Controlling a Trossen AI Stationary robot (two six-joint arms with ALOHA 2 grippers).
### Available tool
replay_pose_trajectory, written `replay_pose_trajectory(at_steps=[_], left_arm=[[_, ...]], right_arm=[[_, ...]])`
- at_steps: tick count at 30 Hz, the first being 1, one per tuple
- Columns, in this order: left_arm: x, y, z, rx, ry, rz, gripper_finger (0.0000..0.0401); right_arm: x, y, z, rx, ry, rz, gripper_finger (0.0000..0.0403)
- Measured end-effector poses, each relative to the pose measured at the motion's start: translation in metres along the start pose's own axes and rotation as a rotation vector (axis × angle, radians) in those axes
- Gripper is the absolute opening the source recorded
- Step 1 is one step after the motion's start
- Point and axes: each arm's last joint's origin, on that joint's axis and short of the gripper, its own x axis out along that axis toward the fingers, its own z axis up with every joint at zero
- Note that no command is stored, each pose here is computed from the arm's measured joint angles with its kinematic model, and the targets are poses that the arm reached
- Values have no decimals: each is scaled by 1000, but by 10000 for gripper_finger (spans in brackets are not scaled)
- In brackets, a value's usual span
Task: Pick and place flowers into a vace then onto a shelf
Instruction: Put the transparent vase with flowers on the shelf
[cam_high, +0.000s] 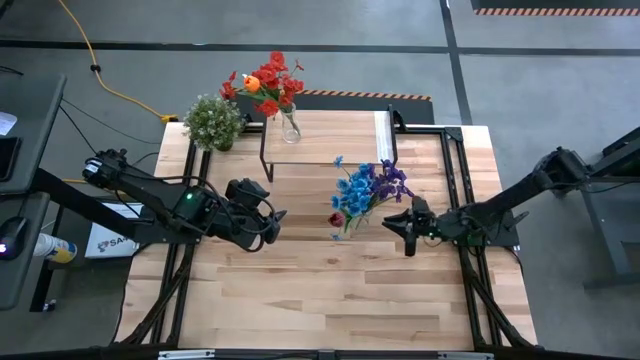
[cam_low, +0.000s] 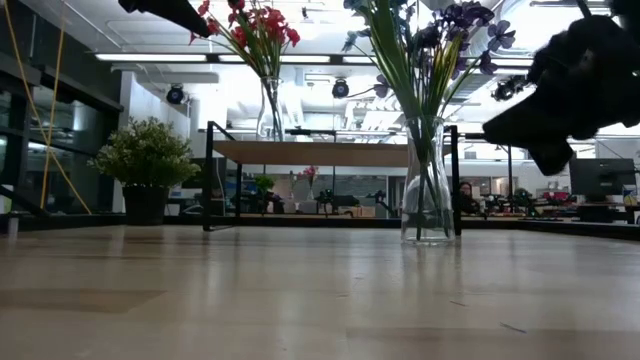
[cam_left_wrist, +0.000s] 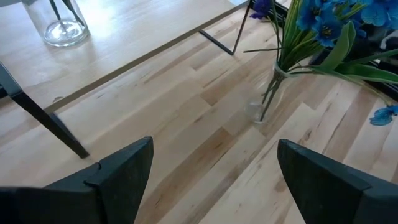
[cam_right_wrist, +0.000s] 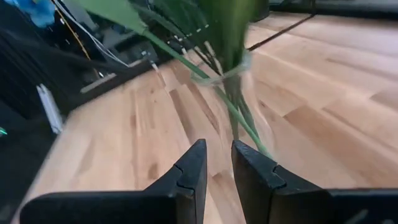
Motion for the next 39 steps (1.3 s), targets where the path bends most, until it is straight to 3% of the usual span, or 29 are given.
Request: replay_pose_trajectory(at_steps=[5, 9, 16, 24, 31, 34, 39], left_arm=[[0, 0, 0, 1, 0, 1, 376], [0, 0, 0, 2, 7, -3, 376], [0, 0, -1, 13, 21, -6, 376], [0, 1, -1, 22, 26, 2, 376], [0, 2, -2, 27, 29, 6, 376], [0, 2, -2, 27, 29, 6, 376], [0, 2, -2, 27, 29, 6, 376]], right_arm=[[17, 14, 3, -153, 19, -66, 67], [27, 16, -2, -203, 37, -132, 67], [32, 15, -10, -142, 79, -136, 67], [34, 14, -7, -120, 32, -181, 67], [41, 5, 0, -75, 76, -125, 68], [44, 1, 3, -56, 99, -98, 83], [46, -3, 5, -41, 110, -92, 146]])
